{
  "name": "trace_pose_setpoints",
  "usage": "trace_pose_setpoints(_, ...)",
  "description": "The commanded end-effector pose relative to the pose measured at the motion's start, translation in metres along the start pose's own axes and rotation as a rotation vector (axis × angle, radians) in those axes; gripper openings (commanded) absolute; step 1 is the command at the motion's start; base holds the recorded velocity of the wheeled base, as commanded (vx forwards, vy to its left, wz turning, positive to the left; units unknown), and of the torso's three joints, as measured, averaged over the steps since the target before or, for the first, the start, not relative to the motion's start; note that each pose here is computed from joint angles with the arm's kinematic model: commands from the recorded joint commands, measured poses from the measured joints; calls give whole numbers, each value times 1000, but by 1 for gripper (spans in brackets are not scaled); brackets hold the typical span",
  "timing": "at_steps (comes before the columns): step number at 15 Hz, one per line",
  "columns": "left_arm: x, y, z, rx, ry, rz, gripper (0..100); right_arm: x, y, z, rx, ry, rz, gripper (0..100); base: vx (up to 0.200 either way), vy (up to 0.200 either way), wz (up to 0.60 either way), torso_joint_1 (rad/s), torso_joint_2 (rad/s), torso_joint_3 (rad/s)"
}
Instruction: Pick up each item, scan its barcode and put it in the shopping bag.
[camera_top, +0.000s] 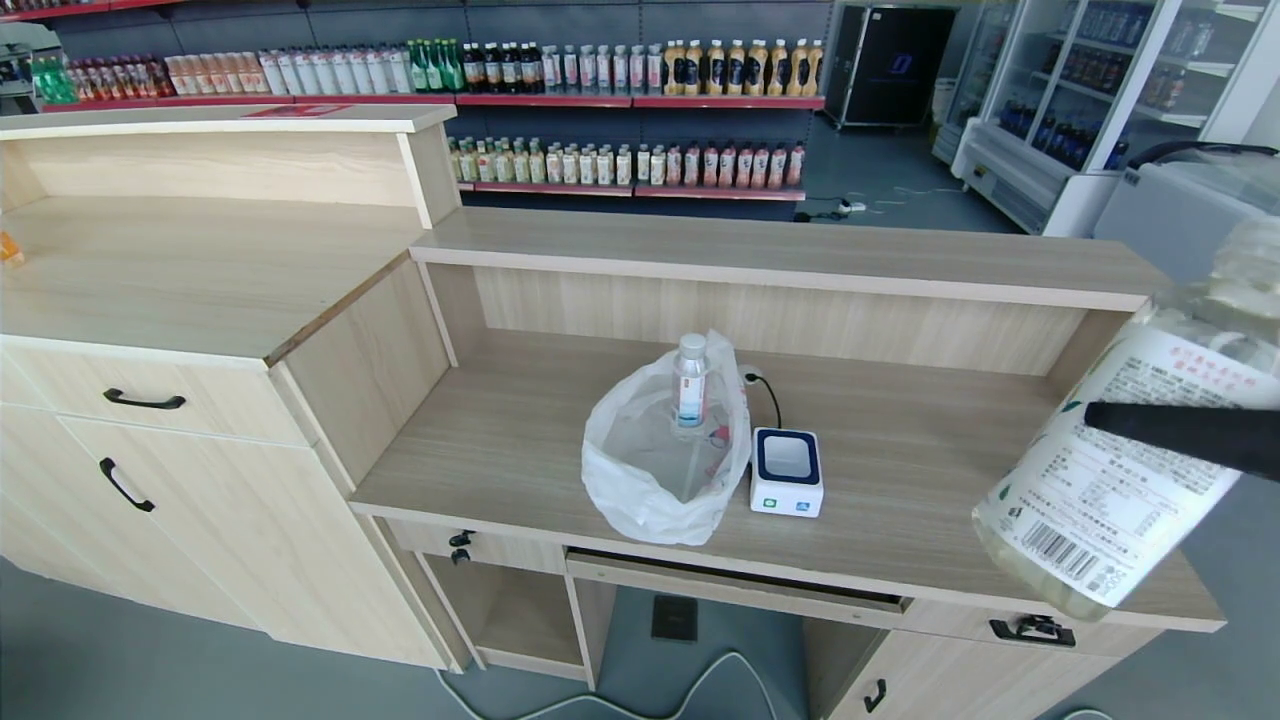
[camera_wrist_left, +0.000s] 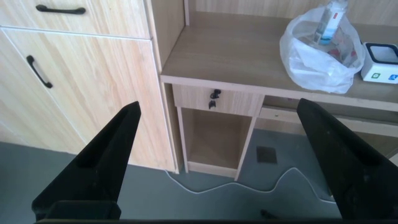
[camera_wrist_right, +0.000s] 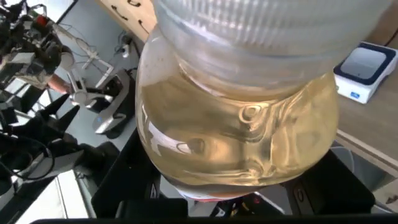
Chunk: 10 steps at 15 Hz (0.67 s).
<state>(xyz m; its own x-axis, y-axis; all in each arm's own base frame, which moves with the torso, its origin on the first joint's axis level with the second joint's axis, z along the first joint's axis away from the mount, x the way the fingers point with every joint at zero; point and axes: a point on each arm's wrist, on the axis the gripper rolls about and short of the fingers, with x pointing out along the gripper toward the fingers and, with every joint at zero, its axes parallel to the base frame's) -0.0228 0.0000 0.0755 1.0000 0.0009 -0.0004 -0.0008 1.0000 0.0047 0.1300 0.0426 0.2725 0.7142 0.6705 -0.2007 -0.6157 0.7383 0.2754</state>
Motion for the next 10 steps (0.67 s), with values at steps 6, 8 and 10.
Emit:
trace_pose_setpoints(6, 0, 0, 0, 0, 0, 1, 100, 65, -131, -37, -336, 131, -969, 0, 0, 0, 0, 0, 0, 0)
trace_pose_setpoints(8, 0, 0, 0, 0, 0, 1, 100, 68, -143, -38, -423, 115, -1009, 0, 0, 0, 0, 0, 0, 0)
trace_pose_setpoints(10, 0, 0, 0, 0, 0, 1, 100, 69, -153, -42, -531, 127, -1040, 0, 0, 0, 0, 0, 0, 0)
